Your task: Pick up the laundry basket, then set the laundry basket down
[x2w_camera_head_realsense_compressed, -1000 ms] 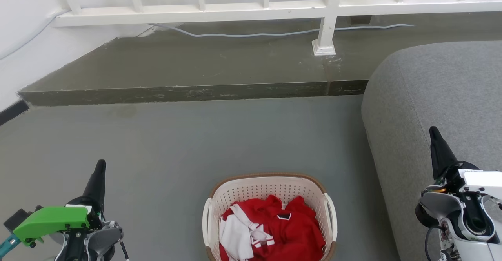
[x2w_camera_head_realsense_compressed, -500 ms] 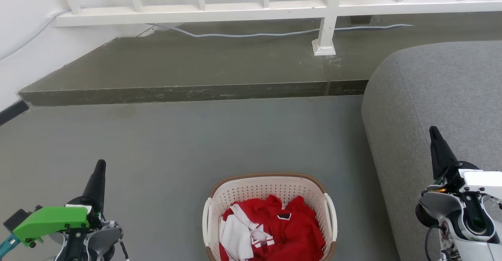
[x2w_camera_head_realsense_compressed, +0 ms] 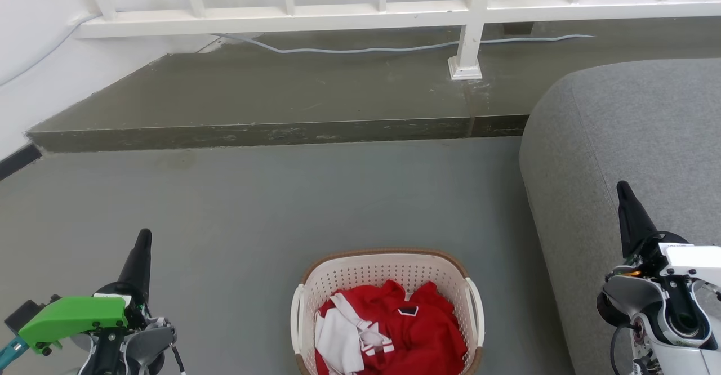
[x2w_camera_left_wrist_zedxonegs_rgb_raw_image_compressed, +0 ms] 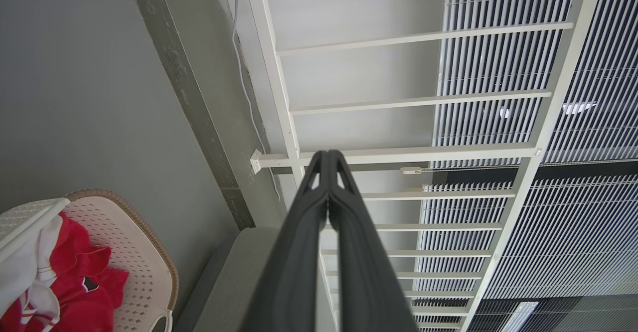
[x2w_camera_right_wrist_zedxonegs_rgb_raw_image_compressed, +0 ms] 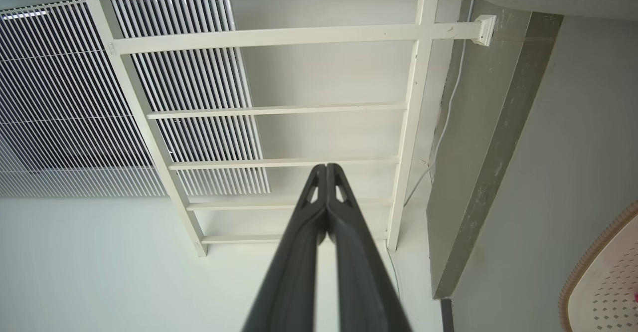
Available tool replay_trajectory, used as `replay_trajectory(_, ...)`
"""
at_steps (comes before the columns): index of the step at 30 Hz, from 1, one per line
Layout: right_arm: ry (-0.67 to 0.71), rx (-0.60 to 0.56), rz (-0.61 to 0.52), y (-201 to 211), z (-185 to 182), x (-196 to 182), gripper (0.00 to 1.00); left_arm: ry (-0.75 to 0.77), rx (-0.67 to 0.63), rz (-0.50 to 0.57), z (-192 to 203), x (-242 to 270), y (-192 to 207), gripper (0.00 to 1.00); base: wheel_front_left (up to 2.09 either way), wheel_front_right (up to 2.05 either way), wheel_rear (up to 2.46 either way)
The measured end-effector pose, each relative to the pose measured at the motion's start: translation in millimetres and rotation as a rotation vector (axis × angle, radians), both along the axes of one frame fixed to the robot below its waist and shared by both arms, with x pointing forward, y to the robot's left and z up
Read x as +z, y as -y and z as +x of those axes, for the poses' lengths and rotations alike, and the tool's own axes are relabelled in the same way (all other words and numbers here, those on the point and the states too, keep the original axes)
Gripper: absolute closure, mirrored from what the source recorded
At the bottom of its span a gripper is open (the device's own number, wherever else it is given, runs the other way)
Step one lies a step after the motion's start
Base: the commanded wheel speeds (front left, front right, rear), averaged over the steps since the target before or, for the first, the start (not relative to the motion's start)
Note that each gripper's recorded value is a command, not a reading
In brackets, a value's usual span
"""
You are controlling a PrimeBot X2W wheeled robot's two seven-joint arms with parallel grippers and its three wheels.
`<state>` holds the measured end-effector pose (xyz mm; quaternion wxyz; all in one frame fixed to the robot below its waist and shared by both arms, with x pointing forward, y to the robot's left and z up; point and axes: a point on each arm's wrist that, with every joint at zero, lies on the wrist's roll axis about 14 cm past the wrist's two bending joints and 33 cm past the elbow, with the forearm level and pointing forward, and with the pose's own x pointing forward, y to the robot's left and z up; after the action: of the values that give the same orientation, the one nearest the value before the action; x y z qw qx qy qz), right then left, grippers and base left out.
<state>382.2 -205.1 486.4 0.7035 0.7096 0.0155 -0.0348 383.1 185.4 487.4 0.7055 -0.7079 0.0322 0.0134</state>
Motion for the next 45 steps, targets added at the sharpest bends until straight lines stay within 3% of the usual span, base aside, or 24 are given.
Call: replay_trajectory(45, 0.001, 0.001, 0.001, -0.2, 0.0, 0.2, 1.0, 0.001, -0.004, 0.0, 0.1, 0.4, 0.3, 1.0, 0.0, 0.0, 0.0)
